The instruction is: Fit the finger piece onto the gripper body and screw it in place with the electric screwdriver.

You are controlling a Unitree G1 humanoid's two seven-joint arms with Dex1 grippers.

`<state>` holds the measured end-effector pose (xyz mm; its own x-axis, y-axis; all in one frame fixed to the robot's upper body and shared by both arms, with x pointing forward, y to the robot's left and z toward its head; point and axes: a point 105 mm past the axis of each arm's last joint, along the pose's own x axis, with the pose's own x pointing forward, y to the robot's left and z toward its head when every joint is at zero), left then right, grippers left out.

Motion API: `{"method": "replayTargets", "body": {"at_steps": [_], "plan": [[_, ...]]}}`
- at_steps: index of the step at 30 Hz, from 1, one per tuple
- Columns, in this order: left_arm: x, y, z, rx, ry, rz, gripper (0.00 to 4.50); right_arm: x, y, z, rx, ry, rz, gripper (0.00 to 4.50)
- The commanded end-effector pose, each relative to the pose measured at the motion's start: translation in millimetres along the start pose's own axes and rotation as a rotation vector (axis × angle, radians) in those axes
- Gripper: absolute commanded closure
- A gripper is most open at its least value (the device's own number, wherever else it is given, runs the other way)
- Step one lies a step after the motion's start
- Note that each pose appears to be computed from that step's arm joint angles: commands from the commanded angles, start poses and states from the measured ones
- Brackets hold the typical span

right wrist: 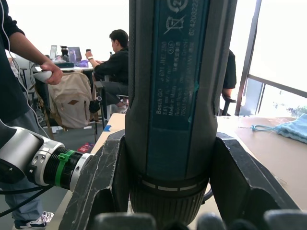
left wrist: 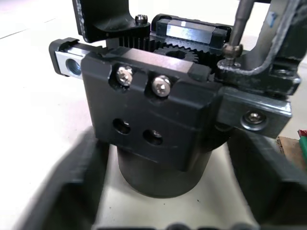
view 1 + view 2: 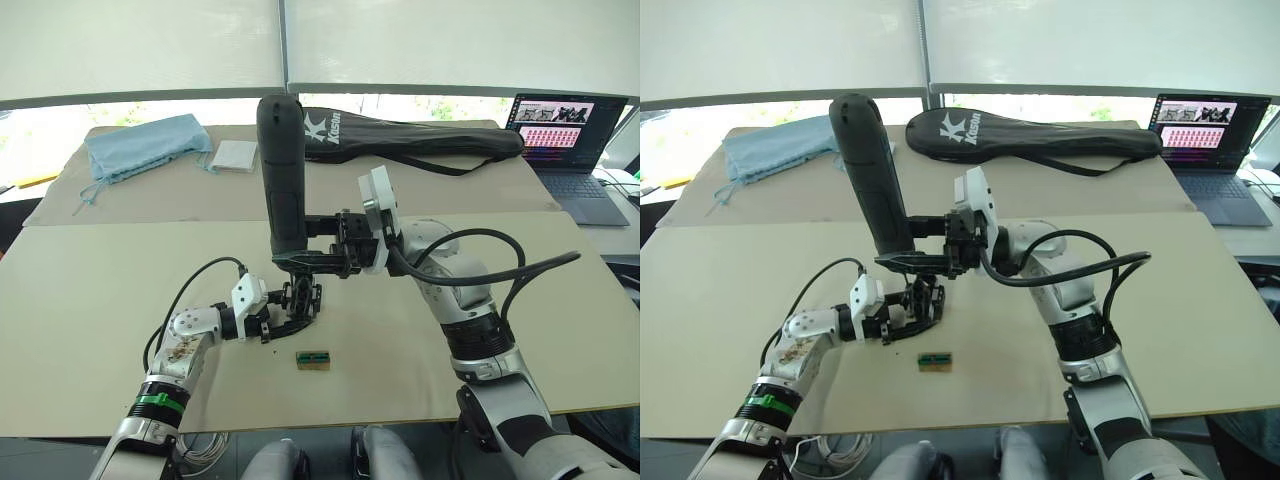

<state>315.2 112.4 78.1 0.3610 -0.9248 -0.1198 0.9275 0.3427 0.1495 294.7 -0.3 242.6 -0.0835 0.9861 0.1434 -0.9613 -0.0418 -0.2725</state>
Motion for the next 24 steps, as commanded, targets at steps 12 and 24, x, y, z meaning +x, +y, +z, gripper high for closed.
{"method": "replayTargets", "body": {"at_steps": [12,24], "plan": [[3,-3,-2,0.040,0.014,-0.018,2.16,3,3,-2,-0.024,0.022,0.007,2.57],[3,-4,-3,0.025,0.010,-0.007,2.16,4,5,-23,0.027,0.064,-0.027,2.57]]}}
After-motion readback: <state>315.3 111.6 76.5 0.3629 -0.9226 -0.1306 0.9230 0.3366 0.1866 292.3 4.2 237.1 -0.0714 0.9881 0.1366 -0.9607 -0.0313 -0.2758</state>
